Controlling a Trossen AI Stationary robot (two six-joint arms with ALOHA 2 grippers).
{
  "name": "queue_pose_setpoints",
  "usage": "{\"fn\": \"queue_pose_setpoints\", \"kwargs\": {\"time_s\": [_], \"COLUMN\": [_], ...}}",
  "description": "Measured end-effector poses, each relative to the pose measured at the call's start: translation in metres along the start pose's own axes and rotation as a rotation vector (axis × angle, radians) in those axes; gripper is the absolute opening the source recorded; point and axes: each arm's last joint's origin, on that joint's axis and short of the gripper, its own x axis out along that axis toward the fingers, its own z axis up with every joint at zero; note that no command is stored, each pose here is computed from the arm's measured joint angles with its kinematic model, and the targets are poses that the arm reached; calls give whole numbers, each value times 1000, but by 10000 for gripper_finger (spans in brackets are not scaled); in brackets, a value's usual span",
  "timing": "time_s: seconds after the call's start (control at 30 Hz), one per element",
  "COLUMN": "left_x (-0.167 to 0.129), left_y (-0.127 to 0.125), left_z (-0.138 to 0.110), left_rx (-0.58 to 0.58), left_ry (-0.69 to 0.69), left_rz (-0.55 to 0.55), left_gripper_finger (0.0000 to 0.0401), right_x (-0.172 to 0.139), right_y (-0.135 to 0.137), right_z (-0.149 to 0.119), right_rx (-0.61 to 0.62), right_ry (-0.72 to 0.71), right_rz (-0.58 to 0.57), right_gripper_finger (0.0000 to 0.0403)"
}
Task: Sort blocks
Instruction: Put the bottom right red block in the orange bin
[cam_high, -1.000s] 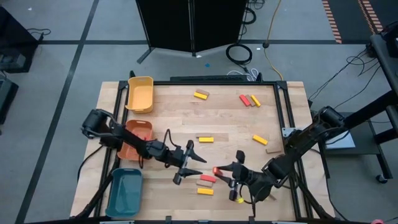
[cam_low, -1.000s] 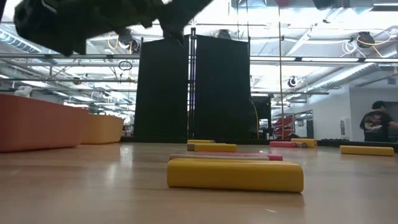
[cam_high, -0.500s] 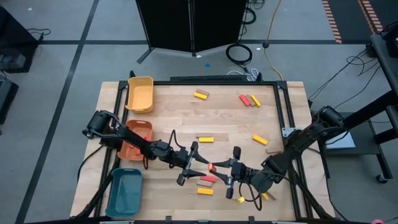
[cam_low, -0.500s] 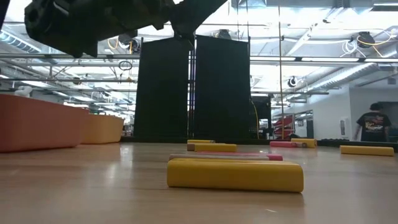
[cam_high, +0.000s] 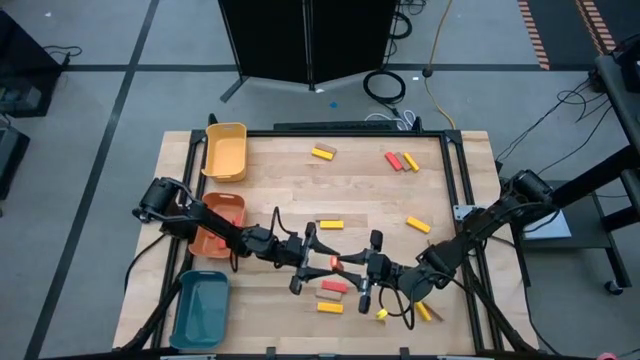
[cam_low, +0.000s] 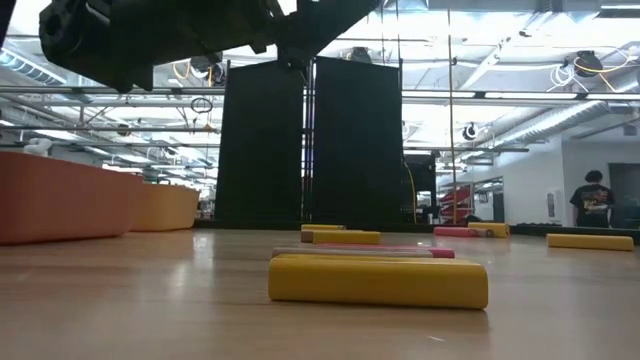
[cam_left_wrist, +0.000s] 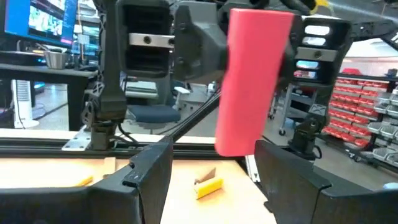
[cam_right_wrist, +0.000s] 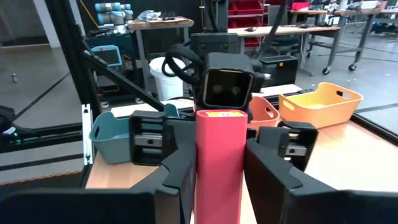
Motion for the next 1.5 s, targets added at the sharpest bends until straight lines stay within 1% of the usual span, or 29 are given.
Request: {"fn": "queue_pose_setpoints", "kwargs": {"time_s": [0.13, 0.23, 0.37, 0.5, 0.57, 0.67, 0.9, 1.0, 1.37, 1.5], "left_x": [0, 0, 3, 3, 3, 3, 3, 3, 3, 3], "left_y": [0, 0, 2, 3, 3, 3, 5, 5, 6, 6], "left_z": [0, 4, 8, 6, 6, 6, 6, 6, 6, 6], "left_rx": [20, 21, 23, 26, 46, 51, 45, 43, 46, 51], "left_ry": [-5, -41, -62, -42, -37, -40, -41, -37, -35, -35], "left_rz": [-3, -5, 1, 5, 5, 5, 13, 12, 13, 16], "left_gripper_finger": [224, 224, 224, 224, 221, 204, 121, 100, 102, 102], "right_x": [5, 9, 15, 17, 18, 18, 18, 18, 18, 17], "right_y": [-5, -8, -13, -15, -16, -16, -16, -16, -16, -16], "right_z": [1, 1, 2, 3, 4, 4, 4, 4, 3, 4], "right_rx": [-4, -15, -2, 1, 1, 4, 10, 18, -5, -74], "right_ry": [-2, 0, -1, -7, -9, -10, -10, -9, -9, -7], "right_rz": [-20, -35, -31, -36, -40, -39, -38, -38, -42, -39], "right_gripper_finger": [105, 105, 105, 105, 105, 105, 105, 105, 105, 105]}}
